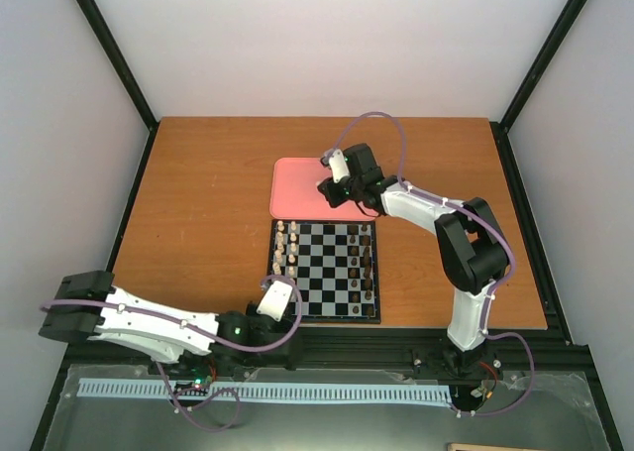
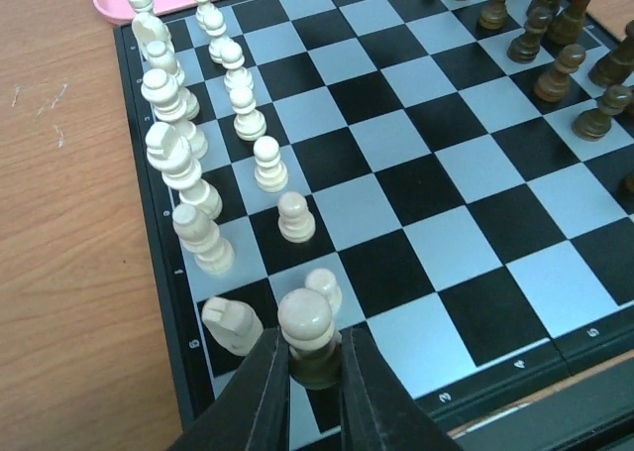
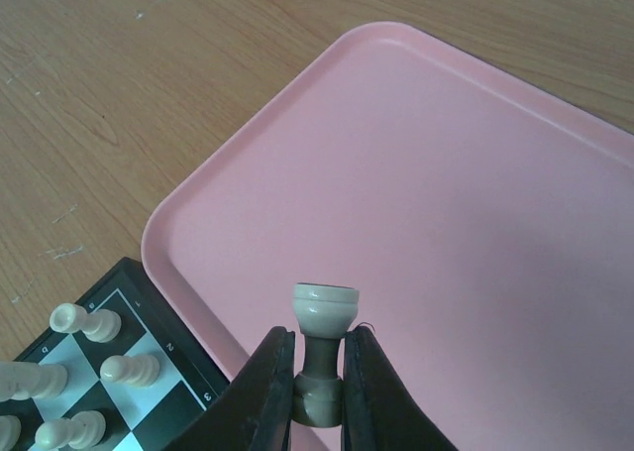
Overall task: Set up the chess pieces on the board
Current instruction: Place the chess piece on the chessboard.
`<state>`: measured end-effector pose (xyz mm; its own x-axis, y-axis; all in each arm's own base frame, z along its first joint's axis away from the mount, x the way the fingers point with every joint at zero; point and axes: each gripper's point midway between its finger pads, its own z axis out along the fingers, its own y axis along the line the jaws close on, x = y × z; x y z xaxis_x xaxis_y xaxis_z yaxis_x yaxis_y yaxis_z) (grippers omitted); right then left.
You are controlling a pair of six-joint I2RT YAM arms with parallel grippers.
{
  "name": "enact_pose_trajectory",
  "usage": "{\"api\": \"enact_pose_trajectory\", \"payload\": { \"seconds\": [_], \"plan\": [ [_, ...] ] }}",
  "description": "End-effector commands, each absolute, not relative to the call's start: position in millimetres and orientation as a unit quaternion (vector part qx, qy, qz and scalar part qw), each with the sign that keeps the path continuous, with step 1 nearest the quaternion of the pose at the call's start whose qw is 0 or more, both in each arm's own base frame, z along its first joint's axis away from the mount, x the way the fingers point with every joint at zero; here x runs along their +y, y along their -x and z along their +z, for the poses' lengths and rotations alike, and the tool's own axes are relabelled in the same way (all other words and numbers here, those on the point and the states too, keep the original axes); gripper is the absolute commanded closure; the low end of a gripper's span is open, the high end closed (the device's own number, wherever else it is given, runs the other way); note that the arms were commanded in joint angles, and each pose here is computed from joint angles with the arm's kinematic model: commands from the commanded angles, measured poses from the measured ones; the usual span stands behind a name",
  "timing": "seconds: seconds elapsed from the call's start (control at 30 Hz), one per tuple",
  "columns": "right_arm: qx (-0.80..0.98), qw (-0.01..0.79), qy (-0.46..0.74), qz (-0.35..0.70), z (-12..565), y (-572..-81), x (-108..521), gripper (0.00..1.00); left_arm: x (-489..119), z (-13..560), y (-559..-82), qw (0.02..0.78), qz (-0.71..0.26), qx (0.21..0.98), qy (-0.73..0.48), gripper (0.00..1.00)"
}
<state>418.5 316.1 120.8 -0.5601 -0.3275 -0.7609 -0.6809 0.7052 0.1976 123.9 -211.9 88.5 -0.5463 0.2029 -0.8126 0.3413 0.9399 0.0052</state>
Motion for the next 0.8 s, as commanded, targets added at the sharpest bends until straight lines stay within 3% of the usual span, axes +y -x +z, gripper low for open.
{"api": "enact_pose_trajectory", "payload": {
  "seconds": [0.0,0.77],
  "plan": [
    [0.841,0.381,0.299,0.241,128,-418,318,0.92,-217,107,-116,0.481,-0.09,0.864,-0.116,0.99],
    [0.842,0.375,0.308,0.236,117,-408,321,0.92,-220,84,-98,0.453,-0.187,0.867,-0.089,0.99]
  ]
}}
